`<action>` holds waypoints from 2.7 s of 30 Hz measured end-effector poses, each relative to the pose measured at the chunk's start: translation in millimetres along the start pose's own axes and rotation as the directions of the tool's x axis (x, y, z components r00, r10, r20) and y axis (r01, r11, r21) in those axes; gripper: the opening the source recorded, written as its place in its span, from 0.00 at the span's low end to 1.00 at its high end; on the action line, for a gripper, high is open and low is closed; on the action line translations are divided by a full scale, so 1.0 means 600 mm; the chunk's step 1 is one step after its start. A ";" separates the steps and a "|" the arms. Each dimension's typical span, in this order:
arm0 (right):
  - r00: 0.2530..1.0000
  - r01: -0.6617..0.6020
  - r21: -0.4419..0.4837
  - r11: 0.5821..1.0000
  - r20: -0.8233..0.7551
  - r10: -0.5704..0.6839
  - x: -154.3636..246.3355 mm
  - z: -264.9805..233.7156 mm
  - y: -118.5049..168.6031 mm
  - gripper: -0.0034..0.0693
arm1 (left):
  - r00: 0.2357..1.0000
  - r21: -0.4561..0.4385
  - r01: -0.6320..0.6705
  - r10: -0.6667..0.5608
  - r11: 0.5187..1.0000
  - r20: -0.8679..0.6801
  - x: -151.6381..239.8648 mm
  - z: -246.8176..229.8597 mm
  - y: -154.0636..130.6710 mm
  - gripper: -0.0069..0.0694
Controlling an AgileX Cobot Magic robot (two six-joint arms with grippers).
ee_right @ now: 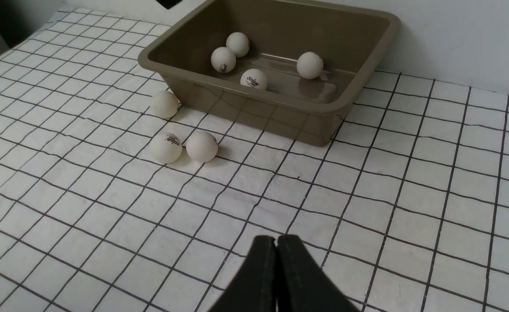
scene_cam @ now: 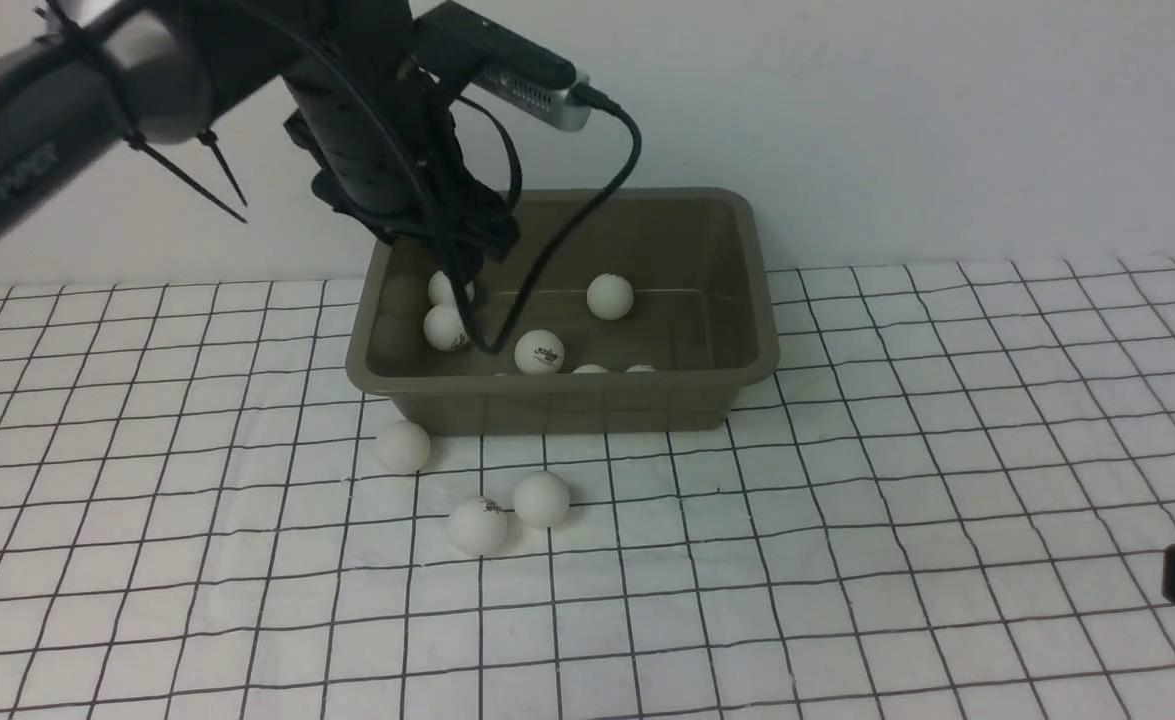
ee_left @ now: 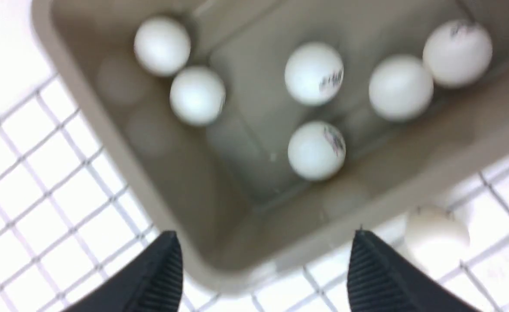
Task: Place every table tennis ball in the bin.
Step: Use the left arm to clamp the table tennis ball closest to it
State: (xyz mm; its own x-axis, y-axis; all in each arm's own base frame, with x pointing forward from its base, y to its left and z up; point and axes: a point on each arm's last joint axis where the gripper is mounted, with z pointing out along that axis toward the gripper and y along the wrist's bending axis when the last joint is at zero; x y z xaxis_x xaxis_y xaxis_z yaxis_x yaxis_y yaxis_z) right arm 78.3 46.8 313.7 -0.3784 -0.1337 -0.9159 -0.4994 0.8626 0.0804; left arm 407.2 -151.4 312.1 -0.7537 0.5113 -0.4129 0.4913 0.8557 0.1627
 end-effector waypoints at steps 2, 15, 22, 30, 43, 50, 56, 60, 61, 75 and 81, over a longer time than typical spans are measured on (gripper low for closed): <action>1.000 0.005 0.003 1.000 -0.001 -0.005 0.000 0.000 -0.001 0.03 | 1.000 -0.003 0.009 -0.009 1.000 -0.010 0.008 -0.018 0.006 0.67; 1.000 0.029 0.020 0.999 -0.008 -0.029 0.001 0.000 -0.003 0.03 | 0.993 0.094 0.059 -0.048 0.994 -0.110 0.143 -0.011 -0.028 0.65; 1.000 0.030 0.020 0.999 -0.008 -0.030 0.001 0.000 -0.003 0.03 | 0.996 0.244 0.089 -0.080 0.966 -0.047 0.180 0.035 -0.089 0.65; 1.000 0.026 0.017 1.000 -0.009 -0.026 0.001 0.000 -0.003 0.03 | 0.999 0.246 0.047 -0.042 0.968 -0.025 0.171 0.097 -0.112 0.65; 1.000 0.008 0.004 1.000 -0.006 -0.008 0.001 0.000 -0.001 0.03 | 0.999 0.196 -0.012 0.018 0.980 -0.027 0.174 0.155 -0.111 0.65; 1.000 0.008 0.003 1.000 -0.007 -0.008 0.001 0.000 -0.001 0.03 | 0.999 0.187 -0.033 0.038 0.982 -0.025 0.175 0.169 -0.111 0.65; 1.000 0.008 0.003 1.000 -0.007 -0.008 0.001 0.000 -0.001 0.03 | 0.999 0.187 -0.035 0.042 0.982 -0.034 0.178 0.179 -0.112 0.65; 1.000 0.008 0.003 1.000 -0.007 -0.008 0.001 0.000 -0.001 0.03 | 0.998 0.187 -0.034 0.042 0.982 -0.037 0.179 0.185 -0.113 0.65; 1.000 0.008 0.003 1.000 -0.007 -0.008 0.001 0.000 -0.001 0.03 | 0.998 0.188 -0.034 0.042 0.982 -0.041 0.179 0.188 -0.113 0.65; 1.000 0.008 0.003 1.000 -0.007 -0.008 0.001 0.000 -0.001 0.03 | 0.995 0.198 -0.037 0.054 0.980 -0.083 0.186 0.189 -0.115 0.56; 1.000 0.008 0.003 1.000 -0.007 -0.008 0.001 0.000 -0.001 0.03 | 0.992 0.180 -0.046 0.067 0.983 -0.109 0.173 0.157 -0.105 0.56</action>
State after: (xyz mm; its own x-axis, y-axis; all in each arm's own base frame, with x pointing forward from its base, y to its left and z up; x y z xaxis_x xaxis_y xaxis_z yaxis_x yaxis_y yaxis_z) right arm 78.2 46.4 313.1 -0.3800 -0.1437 -0.9138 -0.4996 0.8633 0.0720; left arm 339.0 -159.8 174.2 -0.7623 0.5729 -0.3011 0.5962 0.8027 0.0180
